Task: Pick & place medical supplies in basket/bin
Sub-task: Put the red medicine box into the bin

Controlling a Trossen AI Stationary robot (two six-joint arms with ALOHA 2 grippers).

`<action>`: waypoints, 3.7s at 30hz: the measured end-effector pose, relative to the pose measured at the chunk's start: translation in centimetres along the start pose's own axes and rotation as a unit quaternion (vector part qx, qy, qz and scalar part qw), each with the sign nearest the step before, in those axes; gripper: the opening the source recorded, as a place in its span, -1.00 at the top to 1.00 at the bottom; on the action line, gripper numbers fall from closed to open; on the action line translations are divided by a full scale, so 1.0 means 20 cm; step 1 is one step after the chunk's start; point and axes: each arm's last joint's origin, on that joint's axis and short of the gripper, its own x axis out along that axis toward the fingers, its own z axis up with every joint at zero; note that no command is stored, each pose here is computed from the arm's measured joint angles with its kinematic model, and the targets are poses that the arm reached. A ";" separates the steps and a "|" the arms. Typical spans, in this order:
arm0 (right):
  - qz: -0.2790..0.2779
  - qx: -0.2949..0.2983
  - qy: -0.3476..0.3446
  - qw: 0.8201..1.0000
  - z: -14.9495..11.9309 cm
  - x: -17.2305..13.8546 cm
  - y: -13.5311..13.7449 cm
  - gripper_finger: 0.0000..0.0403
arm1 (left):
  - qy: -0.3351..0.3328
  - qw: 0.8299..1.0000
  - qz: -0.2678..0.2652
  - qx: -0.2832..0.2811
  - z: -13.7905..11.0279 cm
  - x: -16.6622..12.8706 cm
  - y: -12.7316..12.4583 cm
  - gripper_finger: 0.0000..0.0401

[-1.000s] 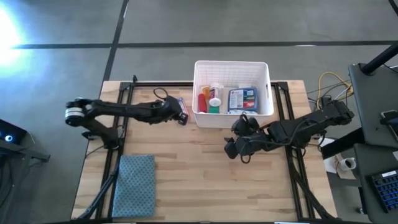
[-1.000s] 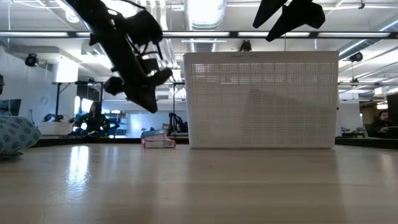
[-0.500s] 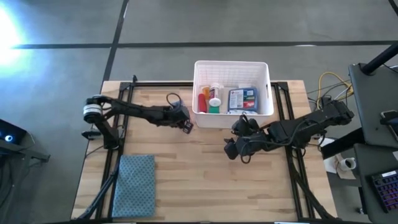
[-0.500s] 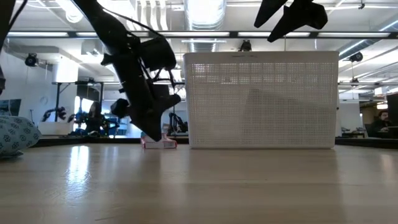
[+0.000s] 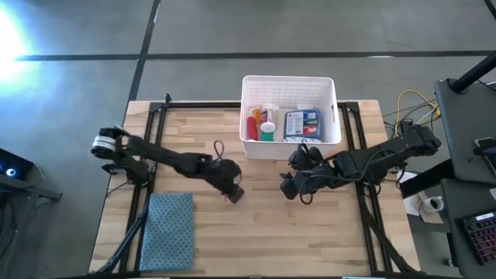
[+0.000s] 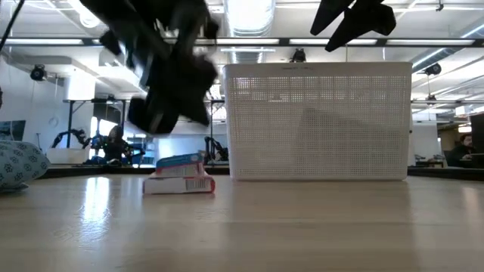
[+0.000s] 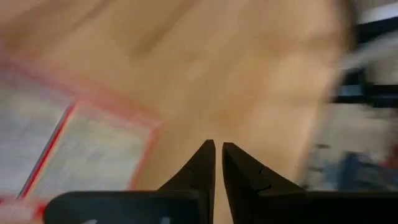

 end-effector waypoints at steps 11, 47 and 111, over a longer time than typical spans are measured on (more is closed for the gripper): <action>0.004 -0.006 -0.001 1.000 0.00 0.00 0.00 -0.15 | -0.163 0.962 0.201 -0.085 -0.16 -0.35 -0.01 0.95; 0.219 0.225 0.128 0.941 -0.42 0.58 0.12 -0.48 | -0.118 0.963 0.204 -0.132 -0.32 0.08 0.10 0.15; 0.156 0.188 0.137 0.960 -0.24 0.85 0.09 0.95 | -0.140 0.988 -0.032 -0.063 -0.25 -0.05 -0.18 0.15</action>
